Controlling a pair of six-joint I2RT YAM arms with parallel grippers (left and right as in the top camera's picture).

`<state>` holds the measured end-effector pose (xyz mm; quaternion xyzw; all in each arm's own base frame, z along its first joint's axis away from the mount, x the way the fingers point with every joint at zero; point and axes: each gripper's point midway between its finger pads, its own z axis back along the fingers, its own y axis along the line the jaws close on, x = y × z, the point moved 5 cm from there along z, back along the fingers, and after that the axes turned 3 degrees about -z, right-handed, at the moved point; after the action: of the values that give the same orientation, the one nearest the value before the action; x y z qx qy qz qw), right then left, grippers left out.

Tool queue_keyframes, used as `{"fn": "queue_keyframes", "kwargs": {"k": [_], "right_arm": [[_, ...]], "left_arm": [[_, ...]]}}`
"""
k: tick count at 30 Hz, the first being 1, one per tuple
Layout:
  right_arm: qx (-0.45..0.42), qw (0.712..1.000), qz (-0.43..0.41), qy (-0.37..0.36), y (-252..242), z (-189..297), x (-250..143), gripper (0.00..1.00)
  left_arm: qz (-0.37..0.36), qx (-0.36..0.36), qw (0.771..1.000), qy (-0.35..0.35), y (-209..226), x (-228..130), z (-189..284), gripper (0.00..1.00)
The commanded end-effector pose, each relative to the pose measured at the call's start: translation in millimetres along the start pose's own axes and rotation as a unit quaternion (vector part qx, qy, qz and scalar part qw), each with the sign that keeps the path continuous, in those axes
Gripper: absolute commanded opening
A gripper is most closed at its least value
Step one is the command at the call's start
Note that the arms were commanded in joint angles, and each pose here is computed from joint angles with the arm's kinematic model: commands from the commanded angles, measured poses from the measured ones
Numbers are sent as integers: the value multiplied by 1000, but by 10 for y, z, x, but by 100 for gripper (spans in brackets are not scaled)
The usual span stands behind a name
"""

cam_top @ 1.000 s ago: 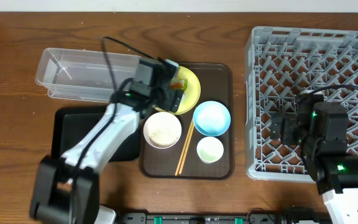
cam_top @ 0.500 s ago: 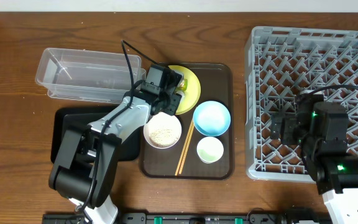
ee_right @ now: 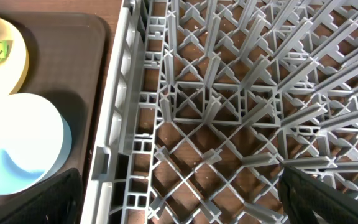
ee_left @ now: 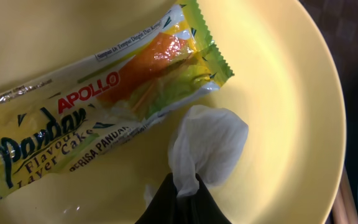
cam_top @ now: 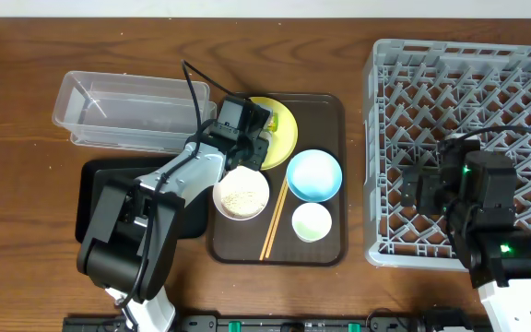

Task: Sort waste into correct bins and load items into the dishwasher rack

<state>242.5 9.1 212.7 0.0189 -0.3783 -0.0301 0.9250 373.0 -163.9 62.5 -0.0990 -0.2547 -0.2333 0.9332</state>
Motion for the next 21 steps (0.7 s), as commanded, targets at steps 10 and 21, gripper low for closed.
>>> {"fn": "queue_keyframes", "kwargs": {"k": [10, 21], "right_arm": [[-1, 1000, -9, -12, -14, 45, 78, 99], [-2, 1000, -9, -13, -17, 46, 82, 99]], "left_arm": [[45, 99, 978, -176, 507, 655, 1283, 6], [134, 199, 954, -180, 1471, 420, 1487, 44]]}}
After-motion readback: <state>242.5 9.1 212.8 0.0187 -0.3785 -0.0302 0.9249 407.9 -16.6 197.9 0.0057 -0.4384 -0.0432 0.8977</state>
